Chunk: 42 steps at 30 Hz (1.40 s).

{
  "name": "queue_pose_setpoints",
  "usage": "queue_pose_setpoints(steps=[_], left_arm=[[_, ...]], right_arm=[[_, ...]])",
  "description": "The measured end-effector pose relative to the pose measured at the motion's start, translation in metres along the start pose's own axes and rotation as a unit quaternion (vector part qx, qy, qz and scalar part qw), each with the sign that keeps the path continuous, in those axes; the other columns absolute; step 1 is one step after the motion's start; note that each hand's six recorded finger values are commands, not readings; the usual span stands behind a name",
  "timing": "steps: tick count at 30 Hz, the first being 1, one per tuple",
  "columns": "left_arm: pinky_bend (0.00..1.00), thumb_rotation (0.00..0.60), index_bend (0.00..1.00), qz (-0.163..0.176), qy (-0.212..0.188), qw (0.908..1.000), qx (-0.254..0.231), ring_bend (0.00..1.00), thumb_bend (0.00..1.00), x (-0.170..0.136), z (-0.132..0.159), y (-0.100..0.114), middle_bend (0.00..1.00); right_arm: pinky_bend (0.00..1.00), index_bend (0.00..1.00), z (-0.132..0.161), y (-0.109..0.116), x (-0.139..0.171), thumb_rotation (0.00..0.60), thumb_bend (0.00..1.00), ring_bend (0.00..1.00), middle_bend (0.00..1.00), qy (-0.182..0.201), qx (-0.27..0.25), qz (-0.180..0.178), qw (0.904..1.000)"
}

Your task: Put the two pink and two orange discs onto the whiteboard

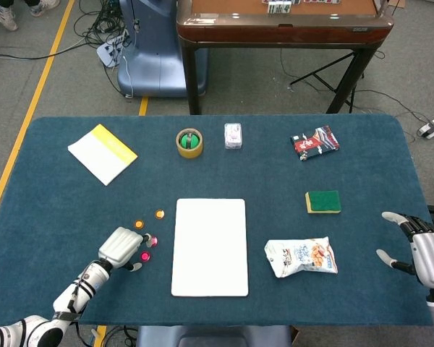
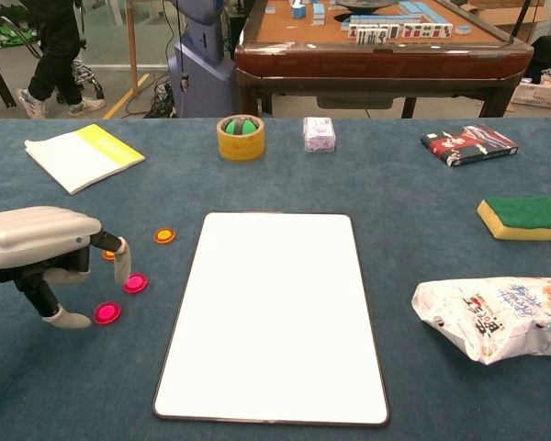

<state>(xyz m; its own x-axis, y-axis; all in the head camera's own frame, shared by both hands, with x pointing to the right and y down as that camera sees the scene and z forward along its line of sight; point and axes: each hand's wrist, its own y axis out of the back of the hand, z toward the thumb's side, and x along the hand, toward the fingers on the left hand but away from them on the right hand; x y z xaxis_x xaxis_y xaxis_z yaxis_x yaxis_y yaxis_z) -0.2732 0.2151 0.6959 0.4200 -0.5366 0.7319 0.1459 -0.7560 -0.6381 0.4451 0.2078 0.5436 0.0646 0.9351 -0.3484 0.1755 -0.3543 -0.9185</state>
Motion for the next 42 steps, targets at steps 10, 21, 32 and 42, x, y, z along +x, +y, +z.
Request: queue_pose_setpoints(steps=[10, 21, 32, 42], left_arm=[[1.00, 0.600, 0.54, -0.011, 0.000, 0.9999, -0.010, 1.00, 0.20, 0.005, 0.001, -0.005, 1.00], [1.00, 0.600, 0.54, -0.015, 0.006, 0.9998, -0.013, 1.00, 0.21, 0.009, -0.001, -0.008, 1.00], [1.00, 0.600, 0.54, -0.019, 0.006, 0.9997, -0.011, 1.00, 0.25, 0.011, 0.000, -0.011, 1.00], [1.00, 0.600, 0.55, -0.020, 0.009, 0.9997, -0.007, 1.00, 0.25, 0.012, -0.001, -0.013, 1.00]], right_arm=[[0.40, 0.28, 0.000, -0.001, 0.000, 0.600, 0.00, 0.31, 0.34, 0.000, 0.001, 0.001, 1.0000], [0.40, 0.28, 0.000, -0.001, -0.001, 0.600, 0.00, 0.31, 0.34, 0.000, 0.001, 0.002, 1.0000], [0.40, 0.28, 0.000, -0.001, -0.001, 0.600, 0.00, 0.31, 0.34, -0.001, 0.001, 0.003, 1.0000], [0.40, 0.28, 0.000, -0.001, -0.001, 0.600, 0.00, 0.31, 0.34, -0.001, 0.001, 0.002, 1.0000]])
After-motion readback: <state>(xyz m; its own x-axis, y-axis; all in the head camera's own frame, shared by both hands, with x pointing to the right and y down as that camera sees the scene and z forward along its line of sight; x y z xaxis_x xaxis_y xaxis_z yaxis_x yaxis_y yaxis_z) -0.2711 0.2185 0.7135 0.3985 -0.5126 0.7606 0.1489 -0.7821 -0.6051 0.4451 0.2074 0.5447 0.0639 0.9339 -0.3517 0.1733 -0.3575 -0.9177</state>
